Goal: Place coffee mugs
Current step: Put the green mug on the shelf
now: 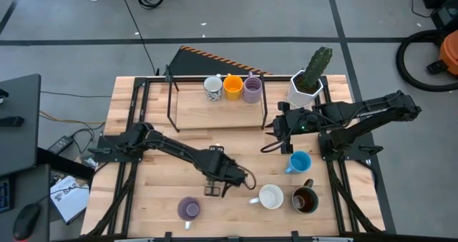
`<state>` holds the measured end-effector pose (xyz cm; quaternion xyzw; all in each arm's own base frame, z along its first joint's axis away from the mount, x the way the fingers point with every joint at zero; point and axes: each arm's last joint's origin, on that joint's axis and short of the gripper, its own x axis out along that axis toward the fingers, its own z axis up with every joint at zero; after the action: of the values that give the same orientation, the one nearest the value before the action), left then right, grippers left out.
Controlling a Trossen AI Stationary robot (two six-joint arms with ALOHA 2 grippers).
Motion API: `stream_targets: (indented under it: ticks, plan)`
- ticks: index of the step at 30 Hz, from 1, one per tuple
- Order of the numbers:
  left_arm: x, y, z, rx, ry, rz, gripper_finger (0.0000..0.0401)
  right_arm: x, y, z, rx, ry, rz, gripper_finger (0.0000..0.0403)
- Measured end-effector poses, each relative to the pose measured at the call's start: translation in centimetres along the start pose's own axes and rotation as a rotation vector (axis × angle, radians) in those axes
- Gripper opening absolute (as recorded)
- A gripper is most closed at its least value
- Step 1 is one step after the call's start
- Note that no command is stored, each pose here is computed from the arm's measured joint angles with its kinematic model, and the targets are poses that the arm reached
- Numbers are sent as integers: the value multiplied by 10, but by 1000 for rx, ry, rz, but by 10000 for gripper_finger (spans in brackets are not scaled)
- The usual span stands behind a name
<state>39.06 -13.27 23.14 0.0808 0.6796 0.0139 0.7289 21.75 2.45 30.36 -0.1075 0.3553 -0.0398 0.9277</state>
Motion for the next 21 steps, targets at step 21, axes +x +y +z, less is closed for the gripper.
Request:
stream_targets:
  ticks: [21]
  plan:
    - [-70,70,-96,309,-120,158,24,-1,1,1,15,-14,5,107]
